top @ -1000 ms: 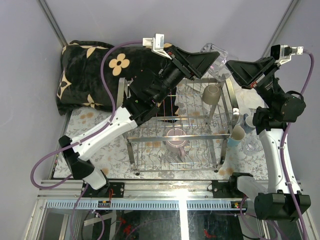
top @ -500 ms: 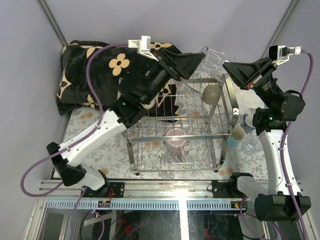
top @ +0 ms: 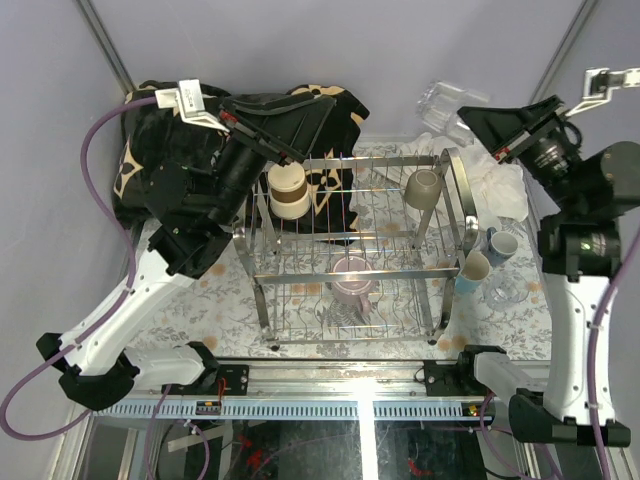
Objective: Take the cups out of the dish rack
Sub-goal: Place the cup at the center of the board.
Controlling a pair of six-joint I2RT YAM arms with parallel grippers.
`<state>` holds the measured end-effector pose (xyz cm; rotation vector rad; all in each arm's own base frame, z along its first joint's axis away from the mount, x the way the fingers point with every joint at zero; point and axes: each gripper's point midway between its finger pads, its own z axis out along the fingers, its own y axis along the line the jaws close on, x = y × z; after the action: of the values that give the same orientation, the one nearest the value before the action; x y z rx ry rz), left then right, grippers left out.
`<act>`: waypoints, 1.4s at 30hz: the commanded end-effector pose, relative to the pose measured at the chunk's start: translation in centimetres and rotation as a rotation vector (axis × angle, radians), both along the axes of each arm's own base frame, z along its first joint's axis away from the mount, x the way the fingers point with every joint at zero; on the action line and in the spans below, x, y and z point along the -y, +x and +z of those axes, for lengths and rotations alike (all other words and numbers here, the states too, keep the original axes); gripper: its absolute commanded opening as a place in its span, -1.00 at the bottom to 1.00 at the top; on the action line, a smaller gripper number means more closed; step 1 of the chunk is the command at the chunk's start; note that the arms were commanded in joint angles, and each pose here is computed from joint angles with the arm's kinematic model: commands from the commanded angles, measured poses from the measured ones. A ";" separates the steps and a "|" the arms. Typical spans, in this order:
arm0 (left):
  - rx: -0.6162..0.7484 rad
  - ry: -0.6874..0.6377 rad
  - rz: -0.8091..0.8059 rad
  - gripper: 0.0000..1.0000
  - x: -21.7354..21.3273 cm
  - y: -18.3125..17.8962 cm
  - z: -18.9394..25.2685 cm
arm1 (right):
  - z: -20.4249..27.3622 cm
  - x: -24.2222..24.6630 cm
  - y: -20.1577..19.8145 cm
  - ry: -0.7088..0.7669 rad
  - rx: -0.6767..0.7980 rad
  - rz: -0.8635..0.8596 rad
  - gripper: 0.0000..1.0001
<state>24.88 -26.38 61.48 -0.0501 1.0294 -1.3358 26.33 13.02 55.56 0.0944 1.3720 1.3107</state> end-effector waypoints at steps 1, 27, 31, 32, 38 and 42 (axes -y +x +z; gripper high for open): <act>0.009 0.082 0.047 0.66 -0.4 0.4 -1.8 | -1.0 4.3 -0.4 -0.259 -0.013 -0.346 -1.00; 0.040 0.178 0.095 0.70 -1.1 0.6 -4.1 | -22.5 21.9 -0.5 -0.829 -0.825 -1.143 -1.00; 0.045 0.174 0.078 0.70 -0.8 0.5 -4.1 | -25.6 23.8 -0.5 -0.815 -0.921 -1.146 -1.00; 0.045 0.171 0.069 0.70 -0.6 0.5 -4.1 | -26.5 24.2 -0.5 -0.809 -0.941 -1.145 -1.00; 0.036 0.168 0.037 0.70 -0.2 0.2 -4.5 | -30.7 25.3 -0.4 -0.779 -1.053 -1.132 -1.00; 0.034 0.167 0.031 0.70 -0.3 0.1 -4.5 | -31.6 26.4 -0.5 -0.789 -1.088 -1.171 -1.00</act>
<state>25.56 -26.55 56.19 0.0744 1.1421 -1.1934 24.44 -12.12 22.71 0.9713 2.1861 -0.4122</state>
